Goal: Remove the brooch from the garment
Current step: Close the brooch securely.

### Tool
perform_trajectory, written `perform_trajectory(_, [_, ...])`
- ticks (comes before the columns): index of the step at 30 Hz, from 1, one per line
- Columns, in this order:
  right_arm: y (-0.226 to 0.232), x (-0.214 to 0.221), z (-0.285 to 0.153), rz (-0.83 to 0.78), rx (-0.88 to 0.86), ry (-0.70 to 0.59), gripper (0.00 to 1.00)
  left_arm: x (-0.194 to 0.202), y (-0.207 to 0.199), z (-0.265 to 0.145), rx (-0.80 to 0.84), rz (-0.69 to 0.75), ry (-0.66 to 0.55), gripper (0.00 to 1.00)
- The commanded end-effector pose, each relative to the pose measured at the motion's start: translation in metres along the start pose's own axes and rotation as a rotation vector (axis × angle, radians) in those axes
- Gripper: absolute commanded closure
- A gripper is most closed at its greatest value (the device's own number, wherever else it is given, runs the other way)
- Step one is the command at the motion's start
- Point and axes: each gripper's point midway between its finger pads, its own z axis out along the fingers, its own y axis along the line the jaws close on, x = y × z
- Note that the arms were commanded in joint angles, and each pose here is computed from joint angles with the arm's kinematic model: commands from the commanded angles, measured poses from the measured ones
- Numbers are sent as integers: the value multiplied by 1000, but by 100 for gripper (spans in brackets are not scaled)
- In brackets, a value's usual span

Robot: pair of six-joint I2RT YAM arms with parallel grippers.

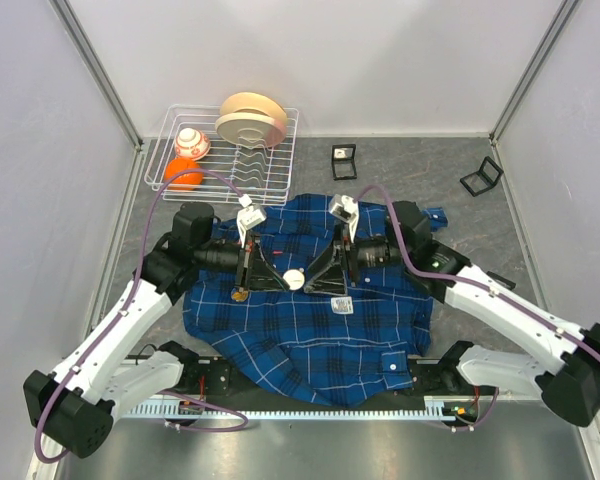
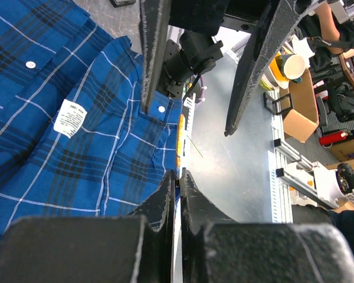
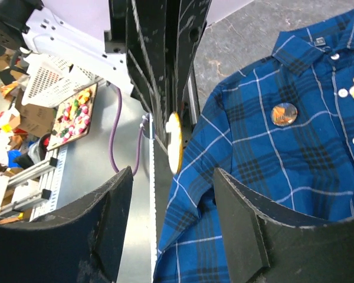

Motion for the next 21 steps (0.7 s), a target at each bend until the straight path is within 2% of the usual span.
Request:
perform_trajectory(1, [22, -42, 10, -47, -137, -85, 36, -3, -14, -2, 53, 17, -14, 98])
perform_trajectory(12, [25, -35, 15, -20, -198, -75, 54, -4, -15, -2, 70, 8, -14, 98])
perform_trajectory(21, [14, -21, 20, 3, -185, -56, 52, -8, -22, -2, 104, 4, -36, 98])
